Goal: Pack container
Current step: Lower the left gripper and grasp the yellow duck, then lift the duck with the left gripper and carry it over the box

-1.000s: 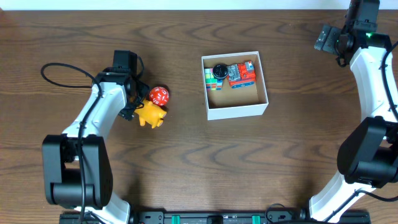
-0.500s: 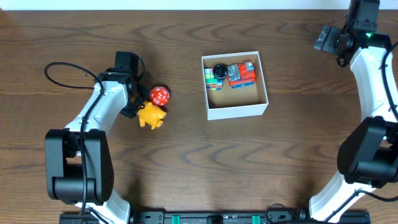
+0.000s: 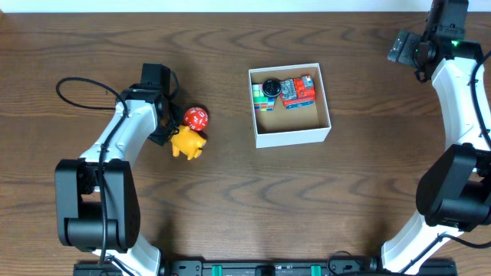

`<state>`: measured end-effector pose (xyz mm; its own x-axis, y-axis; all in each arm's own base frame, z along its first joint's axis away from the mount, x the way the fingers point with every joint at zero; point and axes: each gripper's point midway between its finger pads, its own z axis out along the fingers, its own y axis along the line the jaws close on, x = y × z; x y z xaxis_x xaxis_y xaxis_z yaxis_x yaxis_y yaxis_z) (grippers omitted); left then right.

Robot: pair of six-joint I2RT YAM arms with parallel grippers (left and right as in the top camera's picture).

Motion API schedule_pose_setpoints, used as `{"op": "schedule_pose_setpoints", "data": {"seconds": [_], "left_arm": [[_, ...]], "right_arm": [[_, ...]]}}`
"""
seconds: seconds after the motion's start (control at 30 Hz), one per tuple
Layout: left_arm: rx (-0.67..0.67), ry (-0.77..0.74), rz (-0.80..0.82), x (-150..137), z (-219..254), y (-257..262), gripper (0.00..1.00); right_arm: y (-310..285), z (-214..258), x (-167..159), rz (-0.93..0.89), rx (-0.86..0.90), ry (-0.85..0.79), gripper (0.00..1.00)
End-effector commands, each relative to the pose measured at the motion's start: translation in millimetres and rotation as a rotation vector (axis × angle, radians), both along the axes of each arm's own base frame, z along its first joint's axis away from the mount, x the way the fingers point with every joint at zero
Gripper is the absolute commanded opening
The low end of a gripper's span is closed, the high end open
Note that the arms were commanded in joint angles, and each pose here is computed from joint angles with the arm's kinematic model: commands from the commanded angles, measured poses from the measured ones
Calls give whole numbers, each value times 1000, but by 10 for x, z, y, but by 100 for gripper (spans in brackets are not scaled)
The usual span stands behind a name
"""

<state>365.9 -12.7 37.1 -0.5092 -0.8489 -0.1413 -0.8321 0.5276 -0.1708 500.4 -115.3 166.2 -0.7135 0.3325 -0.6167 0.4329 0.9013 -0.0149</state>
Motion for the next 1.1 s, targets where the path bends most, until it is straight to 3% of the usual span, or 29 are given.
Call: {"op": "schedule_pose_setpoints", "data": {"seconds": [0.0, 0.17, 0.33, 0.5, 0.63, 0.8, 0.93, 1.07], "left_arm": [[18, -10, -109, -12, 67, 8, 15], [54, -86, -276, -6, 444, -10, 14], [57, -239, -290, 61, 980, -42, 13], [-21, -524, -498, 335, 1563, -390, 9], [-58, -835, -687, 666, 2132, -734, 6], [47, -1222, -907, 931, 2857, -1072, 6], [145, -1366, -982, 1013, 3091, -1212, 6], [142, -1421, -1028, 1060, 3092, -1414, 6]], "right_arm": [[-45, 108, -7, -4, -21, -17, 99], [-45, 108, -7, -4, -21, -17, 99], [-45, 110, -7, -4, -21, -17, 99], [-45, 108, -7, -4, -21, -17, 99], [-45, 108, -7, -4, -21, -17, 99], [-45, 108, -7, -4, -21, -17, 99], [-47, 108, -7, -4, -21, -17, 99], [-45, 108, -7, -4, -21, -17, 99]]}}
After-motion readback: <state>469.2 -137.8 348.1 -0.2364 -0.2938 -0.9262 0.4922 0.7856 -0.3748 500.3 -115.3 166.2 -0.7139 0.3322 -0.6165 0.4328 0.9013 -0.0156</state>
